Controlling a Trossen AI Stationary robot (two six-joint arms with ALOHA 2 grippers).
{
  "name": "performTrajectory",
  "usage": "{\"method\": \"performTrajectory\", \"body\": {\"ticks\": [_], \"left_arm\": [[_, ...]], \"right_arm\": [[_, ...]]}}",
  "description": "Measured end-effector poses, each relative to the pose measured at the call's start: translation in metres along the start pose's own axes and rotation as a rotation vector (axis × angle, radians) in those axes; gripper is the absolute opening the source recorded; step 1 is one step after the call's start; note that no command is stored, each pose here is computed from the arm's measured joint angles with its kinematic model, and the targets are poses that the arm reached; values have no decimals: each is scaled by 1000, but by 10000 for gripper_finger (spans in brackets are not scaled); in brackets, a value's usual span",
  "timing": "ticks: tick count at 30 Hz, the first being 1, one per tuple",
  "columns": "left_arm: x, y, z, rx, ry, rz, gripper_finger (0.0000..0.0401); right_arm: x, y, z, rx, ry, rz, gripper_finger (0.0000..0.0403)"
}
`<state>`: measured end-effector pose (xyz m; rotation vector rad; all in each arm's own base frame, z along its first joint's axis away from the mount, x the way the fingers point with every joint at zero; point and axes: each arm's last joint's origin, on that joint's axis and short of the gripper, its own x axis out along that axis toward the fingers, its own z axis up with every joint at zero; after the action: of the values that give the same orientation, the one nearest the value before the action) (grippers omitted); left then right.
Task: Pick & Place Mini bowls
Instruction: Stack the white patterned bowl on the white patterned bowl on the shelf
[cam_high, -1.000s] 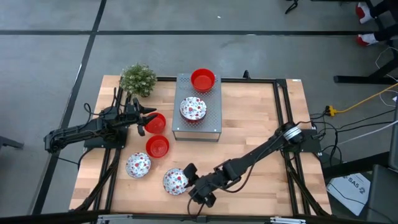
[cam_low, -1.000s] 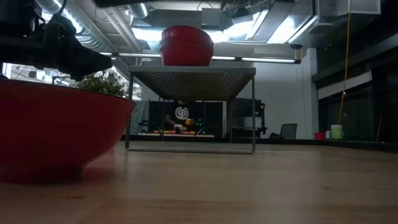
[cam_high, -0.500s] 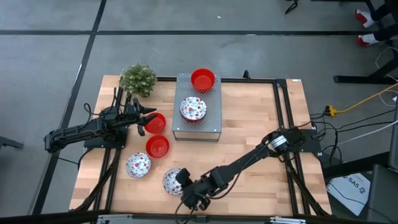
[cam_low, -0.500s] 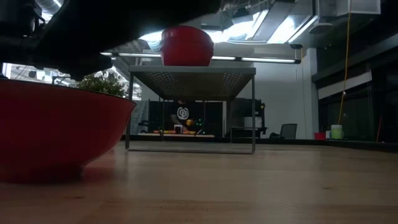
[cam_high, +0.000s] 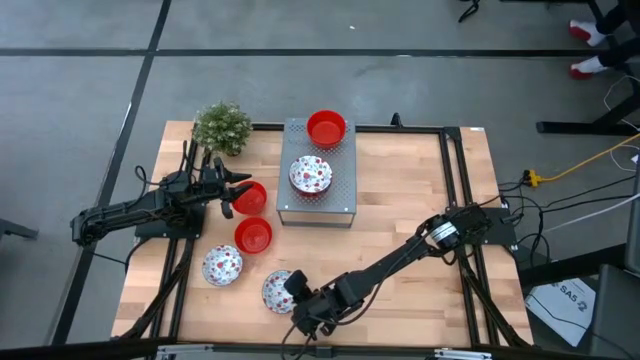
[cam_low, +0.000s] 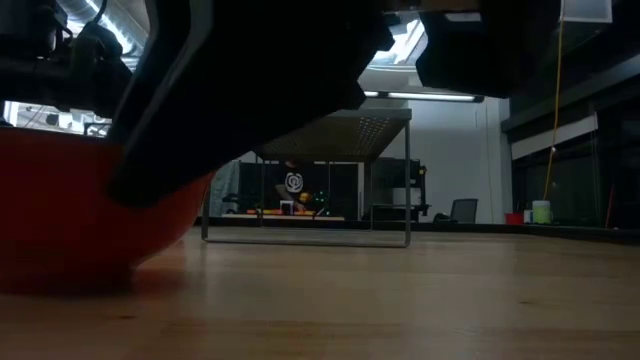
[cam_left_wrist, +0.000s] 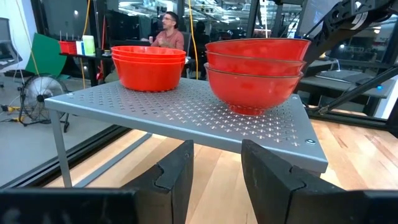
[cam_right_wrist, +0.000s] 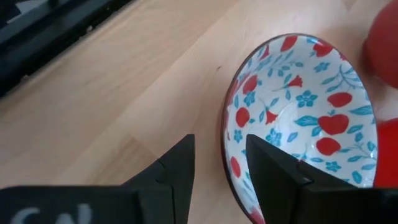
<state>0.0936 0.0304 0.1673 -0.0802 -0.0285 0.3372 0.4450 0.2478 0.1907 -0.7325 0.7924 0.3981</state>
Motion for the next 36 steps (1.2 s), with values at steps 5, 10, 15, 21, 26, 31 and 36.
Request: {"method": "performTrajectory", "body": {"ticks": [5,10,15,21,26,31,36], "left_arm": [[0,0,0,0,0,0,130],[0,0,0,0,1,0,130],[0,0,0,0,0,0,130],[0,0,0,0,0,0,130],[0,0,0,0,1,0,130],[0,0,0,0,0,0,130],[0,0,0,0,1,0,130]], "right_arm": [[2,-6,-5,10,24,2,117],[3,-10,-8,19,35,2,59],[3,-13,-10,40,52,-3,12],[3,-13,-12,35,71,9,31],[2,-13,-13,31,82,8,11],[-2,-11,-15,23,115,24,19],[-15,-13,-12,64,109,43,11]]}}
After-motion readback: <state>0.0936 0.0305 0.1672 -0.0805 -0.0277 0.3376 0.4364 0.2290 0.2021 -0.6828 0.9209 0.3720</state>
